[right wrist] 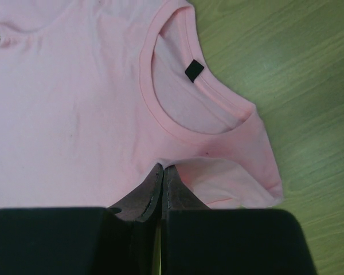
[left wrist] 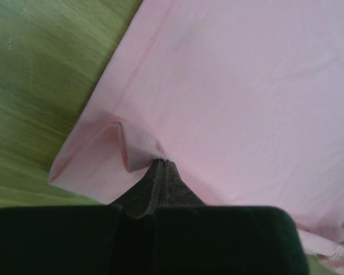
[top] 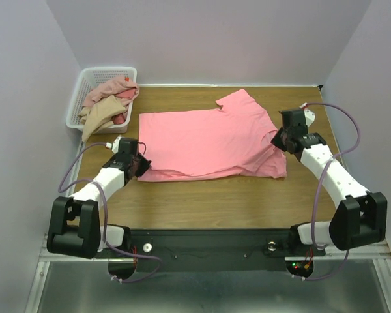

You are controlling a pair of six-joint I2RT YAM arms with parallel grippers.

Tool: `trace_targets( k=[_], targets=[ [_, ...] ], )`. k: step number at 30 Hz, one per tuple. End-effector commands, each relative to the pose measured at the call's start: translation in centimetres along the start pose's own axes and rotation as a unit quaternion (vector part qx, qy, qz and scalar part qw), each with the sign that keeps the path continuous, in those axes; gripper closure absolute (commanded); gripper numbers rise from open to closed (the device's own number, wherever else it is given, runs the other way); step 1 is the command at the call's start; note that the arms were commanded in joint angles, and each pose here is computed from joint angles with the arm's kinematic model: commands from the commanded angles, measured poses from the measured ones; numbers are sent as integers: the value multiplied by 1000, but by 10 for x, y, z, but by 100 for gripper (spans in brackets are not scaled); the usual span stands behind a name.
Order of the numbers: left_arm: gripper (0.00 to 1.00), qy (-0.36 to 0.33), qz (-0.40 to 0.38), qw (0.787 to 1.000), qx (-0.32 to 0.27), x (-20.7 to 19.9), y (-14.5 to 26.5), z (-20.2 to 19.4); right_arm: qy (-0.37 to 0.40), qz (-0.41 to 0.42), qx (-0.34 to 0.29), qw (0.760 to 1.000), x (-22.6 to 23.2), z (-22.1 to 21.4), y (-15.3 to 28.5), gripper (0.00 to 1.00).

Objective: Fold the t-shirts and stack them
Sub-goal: Fold the tshirt

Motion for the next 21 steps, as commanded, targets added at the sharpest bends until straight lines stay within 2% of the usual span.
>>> trace_targets(
  k=[1,10,15,21],
  targets=[
    [100,-1,-9,999,-35,-14,-1,31,3,16,-47,999,17,32,-5,99],
    [100,-17,-8,998,-65,-23,-9,58,28,15,-52,998,35,43,-33,99],
    [100,-27,-7,999,-39,-24,-25,52,35,9,-50,998,41,45,-47,100],
    [100,-28,-1,998,-47,-23,-35,55,48,6,-53,997,49,51,-60,99]
  ],
)
Point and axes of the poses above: each gripper's point midway between its finger pads, its own y axis back along the fingers, its own x axis along the line the jaws close on, z = x × y, the point moved 3 cm from there along y, back along the fingers, and after that the axes turned 1 degree about y, right-handed, at the moved point
